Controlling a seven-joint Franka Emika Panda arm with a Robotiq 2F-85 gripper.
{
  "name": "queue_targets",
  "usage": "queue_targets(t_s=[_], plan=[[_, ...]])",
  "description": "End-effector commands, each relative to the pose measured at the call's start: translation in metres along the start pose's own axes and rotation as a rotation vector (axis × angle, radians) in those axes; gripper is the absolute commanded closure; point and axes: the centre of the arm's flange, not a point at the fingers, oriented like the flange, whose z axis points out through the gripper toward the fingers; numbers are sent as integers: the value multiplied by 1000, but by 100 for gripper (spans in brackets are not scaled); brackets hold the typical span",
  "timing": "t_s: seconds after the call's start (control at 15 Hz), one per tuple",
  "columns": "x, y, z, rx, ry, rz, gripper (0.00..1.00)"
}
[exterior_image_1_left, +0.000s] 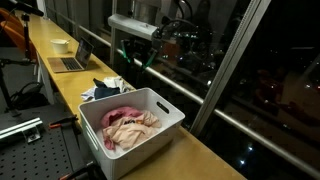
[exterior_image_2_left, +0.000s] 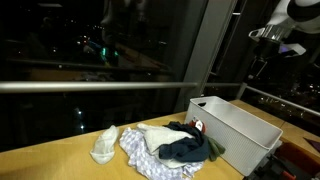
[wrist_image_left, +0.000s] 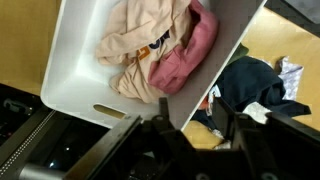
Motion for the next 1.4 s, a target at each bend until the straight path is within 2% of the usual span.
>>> queue_targets(t_s=[0.0,0.13,0.2,0.47,0.87,1.33], plan=[[-6,-6,3,-7,16,-2,19],[-5,-11,7,-2,19,-9,5],[-1,-15,10,-2,17,-15,1],[27,-43,22,-12,18,-71,0],[92,-121,50,-31,-32,-199,0],[158,-197,122,-149,-163,-413,0]])
